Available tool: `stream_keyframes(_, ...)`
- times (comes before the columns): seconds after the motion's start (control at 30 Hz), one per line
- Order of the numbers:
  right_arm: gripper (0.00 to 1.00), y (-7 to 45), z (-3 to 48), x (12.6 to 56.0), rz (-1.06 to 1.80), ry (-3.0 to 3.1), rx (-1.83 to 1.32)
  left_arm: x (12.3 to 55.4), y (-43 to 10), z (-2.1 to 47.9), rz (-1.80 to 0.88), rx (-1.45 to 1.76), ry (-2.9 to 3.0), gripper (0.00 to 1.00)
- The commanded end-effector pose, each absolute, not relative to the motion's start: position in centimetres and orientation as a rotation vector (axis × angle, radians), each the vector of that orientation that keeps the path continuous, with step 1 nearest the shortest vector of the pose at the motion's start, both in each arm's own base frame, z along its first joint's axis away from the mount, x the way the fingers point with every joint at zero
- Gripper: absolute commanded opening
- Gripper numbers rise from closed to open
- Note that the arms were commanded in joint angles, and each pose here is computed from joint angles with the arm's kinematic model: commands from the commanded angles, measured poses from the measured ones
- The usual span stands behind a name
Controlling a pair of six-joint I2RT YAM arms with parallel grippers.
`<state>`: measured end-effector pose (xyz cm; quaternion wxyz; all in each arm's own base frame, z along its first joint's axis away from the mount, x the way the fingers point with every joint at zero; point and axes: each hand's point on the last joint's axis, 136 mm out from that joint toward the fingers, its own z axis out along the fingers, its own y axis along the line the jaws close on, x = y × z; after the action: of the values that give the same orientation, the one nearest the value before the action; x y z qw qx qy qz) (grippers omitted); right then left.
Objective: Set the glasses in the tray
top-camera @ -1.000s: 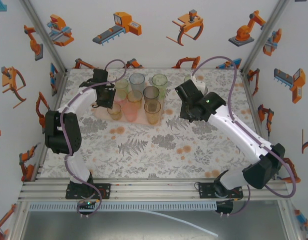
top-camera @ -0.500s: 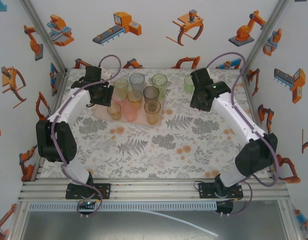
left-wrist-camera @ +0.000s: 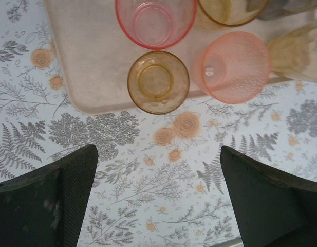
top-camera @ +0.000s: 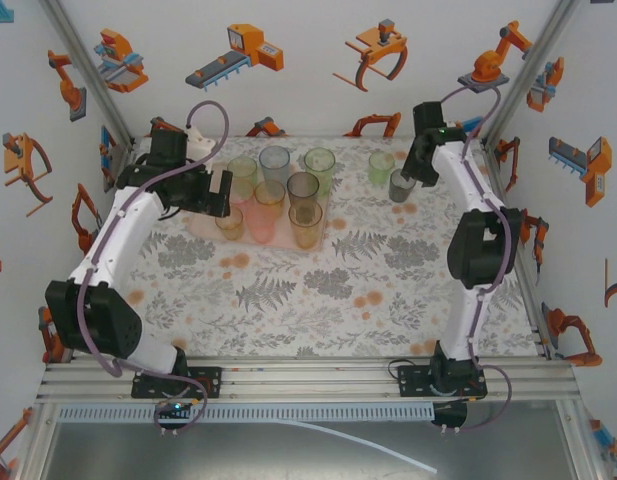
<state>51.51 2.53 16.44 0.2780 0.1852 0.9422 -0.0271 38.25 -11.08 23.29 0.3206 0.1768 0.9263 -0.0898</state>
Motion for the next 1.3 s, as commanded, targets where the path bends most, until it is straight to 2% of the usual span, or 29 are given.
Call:
stream_keyframes(0.0,0.42,2.0,15.7,53.0,-0.058,2.539,0.478,35.9,-12.2,26.0,-0.344,0.535,2.397,0.99)
stream_keyframes(0.47,0.39,0.8,11.7,56.0,-0.052,2.585,0.482,33.5,-12.0,27.6,-0.349,0.577,2.360,0.99)
stream_keyframes(0.73,0.27,0.7,10.3,55.7,-0.077,2.612,0.472,33.5,-12.2,28.2,-0.361,0.581,2.348,0.99)
stream_keyframes(0.97,0.08,0.5,10.7,55.3,-0.096,2.615,0.446,33.6,-12.2,28.3,-0.359,0.578,2.352,0.99)
stream_keyframes(1.27,0.00,0.2,10.9,54.6,-0.127,2.623,0.413,34.1,-12.1,29.6,-0.357,0.546,2.344,0.97)
